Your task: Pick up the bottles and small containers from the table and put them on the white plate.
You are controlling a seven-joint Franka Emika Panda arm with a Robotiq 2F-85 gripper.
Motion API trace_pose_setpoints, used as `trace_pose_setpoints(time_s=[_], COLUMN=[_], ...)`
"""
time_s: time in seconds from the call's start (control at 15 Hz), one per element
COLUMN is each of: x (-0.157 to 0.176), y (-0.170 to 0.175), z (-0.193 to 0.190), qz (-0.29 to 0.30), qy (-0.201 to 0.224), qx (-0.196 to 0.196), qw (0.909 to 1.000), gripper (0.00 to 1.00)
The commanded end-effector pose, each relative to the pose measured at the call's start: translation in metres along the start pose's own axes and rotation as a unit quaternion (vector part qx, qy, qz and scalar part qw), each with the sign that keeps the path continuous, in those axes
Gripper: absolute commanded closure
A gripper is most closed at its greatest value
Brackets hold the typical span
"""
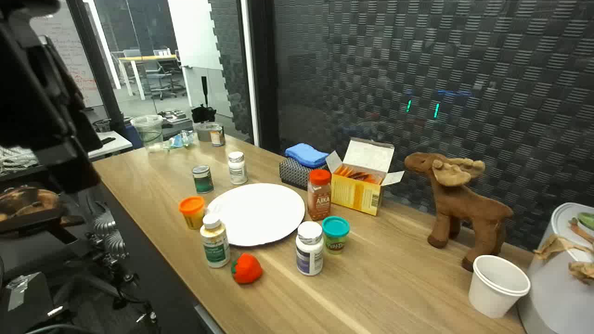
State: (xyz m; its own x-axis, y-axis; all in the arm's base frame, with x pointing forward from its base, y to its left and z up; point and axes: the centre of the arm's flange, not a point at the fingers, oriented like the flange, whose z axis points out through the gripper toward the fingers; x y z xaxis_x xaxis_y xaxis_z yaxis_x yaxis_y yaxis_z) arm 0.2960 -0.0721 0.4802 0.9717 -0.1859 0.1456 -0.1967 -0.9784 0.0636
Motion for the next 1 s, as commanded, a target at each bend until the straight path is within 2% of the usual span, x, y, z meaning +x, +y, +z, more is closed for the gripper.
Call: trace_pose_setpoints(time_s=[0.0,0.53,0.93], x=[0.000,0.000,0.078], y=[0.000,0.000,-0.044], z=[-0.001,-0.003,0.001], qz=[0.000,0.000,-0.016], qy=[0.001,0.004,-0.016], qx=[0.000,0.000,0.015], qw=[1.0000,1.0000,0.9996], gripper=[0.00,0.00,0.00])
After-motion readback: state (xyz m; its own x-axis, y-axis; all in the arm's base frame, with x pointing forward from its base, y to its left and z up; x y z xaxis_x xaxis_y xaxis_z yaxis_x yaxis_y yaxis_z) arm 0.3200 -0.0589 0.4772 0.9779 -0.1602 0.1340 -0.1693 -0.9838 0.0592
